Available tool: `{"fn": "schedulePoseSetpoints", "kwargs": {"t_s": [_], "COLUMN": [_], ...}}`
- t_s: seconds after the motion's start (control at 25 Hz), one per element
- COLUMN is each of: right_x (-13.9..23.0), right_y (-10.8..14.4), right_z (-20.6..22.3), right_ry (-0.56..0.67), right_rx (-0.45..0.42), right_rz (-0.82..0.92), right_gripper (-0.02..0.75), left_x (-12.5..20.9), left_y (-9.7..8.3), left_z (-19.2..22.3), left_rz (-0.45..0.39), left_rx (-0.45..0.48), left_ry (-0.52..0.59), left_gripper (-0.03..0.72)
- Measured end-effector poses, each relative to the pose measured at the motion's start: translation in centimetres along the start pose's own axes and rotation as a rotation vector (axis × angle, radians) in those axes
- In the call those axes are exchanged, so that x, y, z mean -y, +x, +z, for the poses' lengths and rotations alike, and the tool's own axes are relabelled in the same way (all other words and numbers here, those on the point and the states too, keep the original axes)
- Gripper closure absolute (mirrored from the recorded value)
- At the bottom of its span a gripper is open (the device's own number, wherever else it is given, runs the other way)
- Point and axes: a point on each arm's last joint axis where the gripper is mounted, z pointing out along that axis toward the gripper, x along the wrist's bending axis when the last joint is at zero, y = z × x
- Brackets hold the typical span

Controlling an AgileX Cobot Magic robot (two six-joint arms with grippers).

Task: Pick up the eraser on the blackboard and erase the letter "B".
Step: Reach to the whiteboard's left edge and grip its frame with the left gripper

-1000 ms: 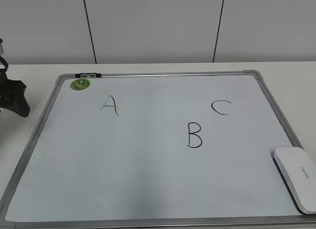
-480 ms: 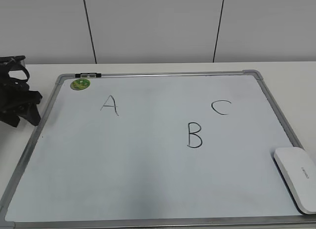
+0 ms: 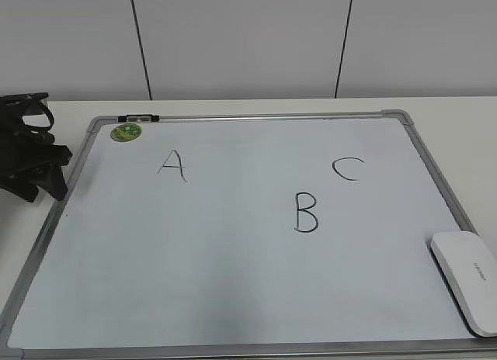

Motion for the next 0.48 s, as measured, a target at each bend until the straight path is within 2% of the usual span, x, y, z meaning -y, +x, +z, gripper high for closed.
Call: {"fn": "schedulePoseSetpoints", "kwargs": {"t_s": [0.48], "right_x": [0.00], "right_y": [0.00], "right_z": [0.00], "right_ry": [0.000], "right_rx": [0.000], "right_rz": [0.000], "right_gripper": [0.151], "left_x": [-0.02], "left_y": [0.02], "left_z": [0.02], "left_rz": [0.002], "left_rx": [-0.001], "left_ry": [0.001], "left_gripper": [0.330]}}
